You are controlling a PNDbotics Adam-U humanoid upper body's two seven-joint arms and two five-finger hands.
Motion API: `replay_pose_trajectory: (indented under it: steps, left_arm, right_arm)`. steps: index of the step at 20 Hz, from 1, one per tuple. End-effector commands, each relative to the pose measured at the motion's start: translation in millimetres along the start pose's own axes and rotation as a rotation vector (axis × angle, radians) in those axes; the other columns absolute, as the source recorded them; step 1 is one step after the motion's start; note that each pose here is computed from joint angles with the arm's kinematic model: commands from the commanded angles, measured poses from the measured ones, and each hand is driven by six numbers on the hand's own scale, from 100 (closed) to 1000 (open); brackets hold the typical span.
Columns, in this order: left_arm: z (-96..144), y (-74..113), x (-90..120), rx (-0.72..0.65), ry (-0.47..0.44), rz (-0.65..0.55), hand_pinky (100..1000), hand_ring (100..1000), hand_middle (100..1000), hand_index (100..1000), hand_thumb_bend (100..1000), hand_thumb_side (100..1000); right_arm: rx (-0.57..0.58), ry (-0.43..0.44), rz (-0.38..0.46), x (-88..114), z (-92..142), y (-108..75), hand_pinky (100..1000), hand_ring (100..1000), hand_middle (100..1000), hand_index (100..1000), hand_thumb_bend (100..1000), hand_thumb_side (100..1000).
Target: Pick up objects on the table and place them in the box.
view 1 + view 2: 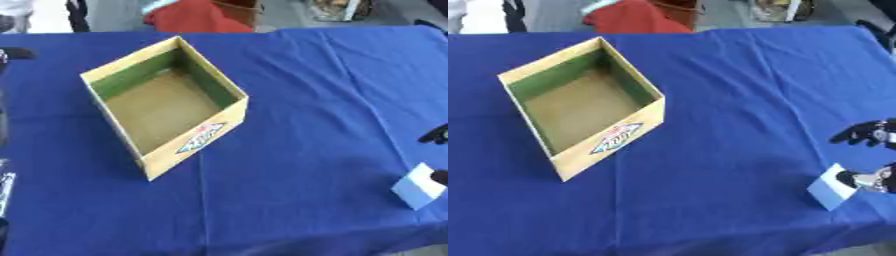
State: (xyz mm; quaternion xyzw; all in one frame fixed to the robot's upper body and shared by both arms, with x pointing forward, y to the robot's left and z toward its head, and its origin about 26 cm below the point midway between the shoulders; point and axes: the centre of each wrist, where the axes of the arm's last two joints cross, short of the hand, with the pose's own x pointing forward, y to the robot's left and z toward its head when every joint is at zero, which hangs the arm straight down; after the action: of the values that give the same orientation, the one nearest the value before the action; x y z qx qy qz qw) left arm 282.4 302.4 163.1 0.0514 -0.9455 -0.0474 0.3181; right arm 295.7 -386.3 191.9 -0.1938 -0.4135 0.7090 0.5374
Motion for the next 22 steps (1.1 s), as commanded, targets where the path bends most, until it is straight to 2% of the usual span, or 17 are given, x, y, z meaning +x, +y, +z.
replay_pose_trajectory:
  steps: [1, 10, 15, 22]
  left_arm:
    - [-6, 2.7, 6, -0.019, -0.024, -0.016, 603, 811, 687, 754, 167, 935]
    - [-6, 1.4, 6, -0.019, -0.020, -0.009, 603, 812, 687, 753, 168, 938]
    - [-6, 1.1, 6, -0.019, -0.017, -0.007, 603, 813, 687, 751, 169, 939]
    - [-5, 0.5, 5, -0.020, -0.013, -0.003, 603, 813, 685, 750, 169, 941]
  right_arm:
    - [-0.016, 0.027, 0.017, -4, 4, -4.8, 871, 930, 926, 971, 314, 734]
    - [-0.063, 0.052, -0.003, -7, -6, 5.8, 843, 886, 922, 976, 307, 682]
    - [-0.050, 0.069, -0.014, -11, -11, 12.3, 848, 882, 925, 976, 322, 717]
    - [-0.020, 0.100, -0.013, -16, -13, 17.4, 866, 901, 933, 977, 342, 717]
